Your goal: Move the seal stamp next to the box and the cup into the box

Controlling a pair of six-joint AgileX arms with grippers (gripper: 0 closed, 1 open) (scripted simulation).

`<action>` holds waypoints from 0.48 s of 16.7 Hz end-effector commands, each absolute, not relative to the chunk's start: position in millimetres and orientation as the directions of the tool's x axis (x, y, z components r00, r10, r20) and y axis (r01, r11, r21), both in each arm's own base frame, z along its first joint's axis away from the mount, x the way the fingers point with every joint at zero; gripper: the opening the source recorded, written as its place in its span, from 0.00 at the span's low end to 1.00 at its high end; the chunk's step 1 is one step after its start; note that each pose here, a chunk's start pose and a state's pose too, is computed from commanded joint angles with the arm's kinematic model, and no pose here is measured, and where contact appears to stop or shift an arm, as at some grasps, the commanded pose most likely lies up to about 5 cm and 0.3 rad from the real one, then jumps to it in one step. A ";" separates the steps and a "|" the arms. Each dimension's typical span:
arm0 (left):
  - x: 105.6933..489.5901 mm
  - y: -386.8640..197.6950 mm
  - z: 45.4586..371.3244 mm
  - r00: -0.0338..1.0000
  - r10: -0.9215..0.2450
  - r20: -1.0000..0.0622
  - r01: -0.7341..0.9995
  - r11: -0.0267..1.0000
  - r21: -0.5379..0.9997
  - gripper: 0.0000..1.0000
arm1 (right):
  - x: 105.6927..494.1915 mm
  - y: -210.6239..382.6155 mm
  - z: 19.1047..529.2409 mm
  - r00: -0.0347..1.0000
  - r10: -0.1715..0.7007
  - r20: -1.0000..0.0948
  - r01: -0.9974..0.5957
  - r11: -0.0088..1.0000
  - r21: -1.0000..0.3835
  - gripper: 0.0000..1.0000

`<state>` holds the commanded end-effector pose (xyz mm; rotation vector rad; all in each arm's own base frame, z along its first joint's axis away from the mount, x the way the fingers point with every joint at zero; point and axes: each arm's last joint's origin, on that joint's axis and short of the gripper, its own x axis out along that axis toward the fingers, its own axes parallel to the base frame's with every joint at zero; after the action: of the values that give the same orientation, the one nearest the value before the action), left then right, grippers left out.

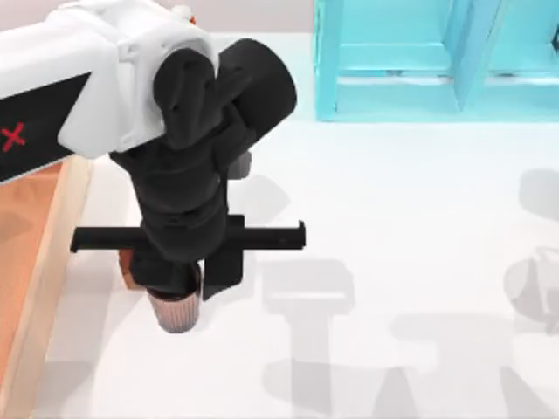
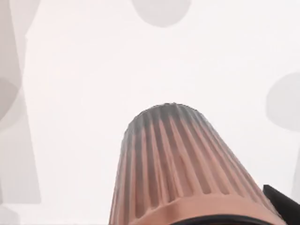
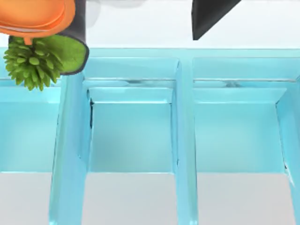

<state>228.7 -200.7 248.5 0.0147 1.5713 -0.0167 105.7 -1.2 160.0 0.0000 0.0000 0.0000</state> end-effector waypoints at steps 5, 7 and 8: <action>239.1 -184.4 250.6 0.001 -0.009 -1.000 0.025 1.000 -0.009 0.00 | 105.7 -1.2 160.0 1.000 0.000 0.000 0.000 1.000 0.000 1.00; 250.9 -159.1 252.8 0.001 -0.016 -1.000 0.025 1.000 -0.016 0.00 | 105.7 -1.2 160.0 1.000 0.000 0.000 0.000 1.000 0.000 1.00; 256.7 -143.0 253.5 0.000 -0.019 -1.000 0.025 1.000 -0.019 0.00 | 105.7 -1.2 160.0 1.000 0.000 0.000 0.000 1.000 0.000 1.00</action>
<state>256.7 -143.0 253.5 0.0049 1.5708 -0.0345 105.7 -1.2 160.0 0.0000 0.0000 0.0000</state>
